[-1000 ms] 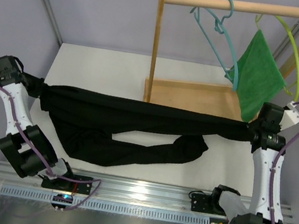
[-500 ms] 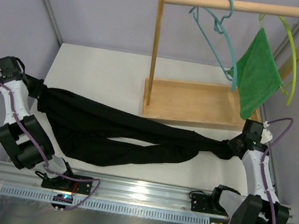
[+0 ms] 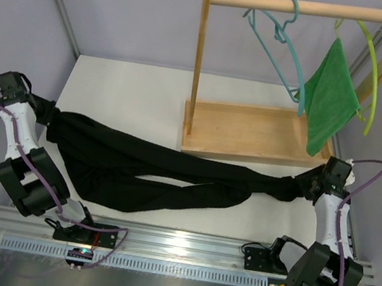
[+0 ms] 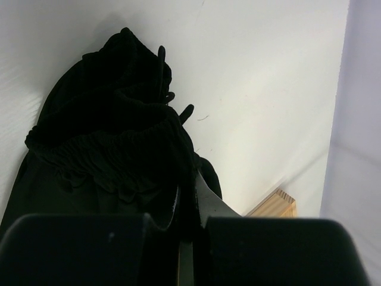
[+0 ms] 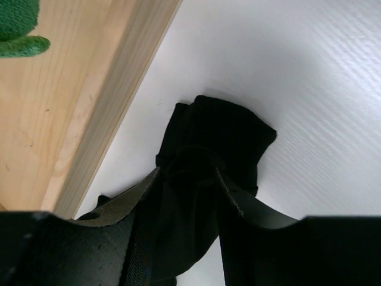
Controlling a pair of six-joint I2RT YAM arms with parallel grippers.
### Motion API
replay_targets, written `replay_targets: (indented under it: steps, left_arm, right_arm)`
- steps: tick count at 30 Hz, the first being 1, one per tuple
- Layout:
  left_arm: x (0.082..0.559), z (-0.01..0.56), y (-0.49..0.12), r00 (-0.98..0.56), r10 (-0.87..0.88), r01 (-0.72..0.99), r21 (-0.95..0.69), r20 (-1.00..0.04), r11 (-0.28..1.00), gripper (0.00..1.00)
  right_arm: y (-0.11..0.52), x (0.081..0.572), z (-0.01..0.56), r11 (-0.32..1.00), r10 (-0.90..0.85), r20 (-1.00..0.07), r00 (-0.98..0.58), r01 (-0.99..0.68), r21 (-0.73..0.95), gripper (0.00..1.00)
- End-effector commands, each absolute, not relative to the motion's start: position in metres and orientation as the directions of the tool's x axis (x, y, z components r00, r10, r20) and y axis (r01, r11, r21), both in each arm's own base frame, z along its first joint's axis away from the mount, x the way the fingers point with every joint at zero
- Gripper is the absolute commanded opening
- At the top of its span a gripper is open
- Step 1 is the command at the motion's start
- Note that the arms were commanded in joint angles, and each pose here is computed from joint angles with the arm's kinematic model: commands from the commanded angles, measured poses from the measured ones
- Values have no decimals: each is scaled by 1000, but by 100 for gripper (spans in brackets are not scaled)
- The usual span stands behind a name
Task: Place the trousers on the hanger
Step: Fold the trousers
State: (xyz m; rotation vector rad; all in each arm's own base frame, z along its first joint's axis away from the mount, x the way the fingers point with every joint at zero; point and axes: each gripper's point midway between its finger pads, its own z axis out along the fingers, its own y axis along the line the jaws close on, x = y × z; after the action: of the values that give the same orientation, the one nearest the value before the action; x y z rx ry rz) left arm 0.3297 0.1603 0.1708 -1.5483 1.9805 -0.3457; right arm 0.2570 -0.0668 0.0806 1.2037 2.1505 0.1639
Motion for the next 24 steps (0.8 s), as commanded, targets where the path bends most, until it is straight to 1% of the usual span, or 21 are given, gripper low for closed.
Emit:
replay_targets:
  steps: [1, 4, 9, 12, 13, 15, 18, 19, 20, 21, 22, 24]
  left_arm:
    - [340, 208, 171, -108, -913, -723, -600, -393, 343, 0]
    - [339, 209, 171, -100, -914, -720, -606, -393, 339, 0]
    - [339, 205, 172, -106, -913, -723, -600, -394, 343, 0]
    - [338, 196, 172, -116, -915, -734, -587, -387, 341, 0]
    - [338, 193, 173, -121, -913, -740, -578, -389, 344, 1]
    - [337, 191, 175, -121, -913, -748, -569, -389, 341, 0]
    - [341, 192, 175, -114, -920, -744, -581, -376, 329, 0]
    - [342, 194, 175, -109, -919, -742, -584, -378, 328, 1]
    - [344, 196, 174, -111, -918, -739, -587, -380, 332, 1]
    - [344, 197, 175, -110, -916, -741, -583, -385, 334, 0]
    - [343, 197, 174, -117, -916, -745, -576, -383, 336, 0]
    - [342, 196, 175, -130, -913, -753, -561, -386, 345, 0]
  right_arm:
    - [-53, 286, 103, 618, 782, -485, -392, 590, 519, 43]
    - [-45, 294, 107, 600, 799, -456, -392, 561, 571, 43]
    - [-45, 297, 99, 545, 838, -415, -355, 592, 594, 43]
    - [-40, 286, 75, 533, 846, -365, -389, 631, 564, 43]
    - [-37, 275, 60, 528, 849, -345, -401, 651, 545, 43]
    - [-34, 262, 44, 530, 848, -332, -413, 668, 523, 43]
    - [-43, 252, 41, 529, 846, -348, -403, 714, 459, 44]
    - [-49, 257, 50, 529, 844, -369, -390, 718, 452, 45]
    - [-58, 250, 50, 512, 849, -373, -375, 758, 404, 47]
    - [-65, 256, 61, 502, 850, -391, -352, 765, 403, 51]
    - [-72, 255, 64, 483, 857, -394, -331, 782, 394, 53]
    - [-87, 250, 66, 428, 881, -377, -286, 822, 375, 53]
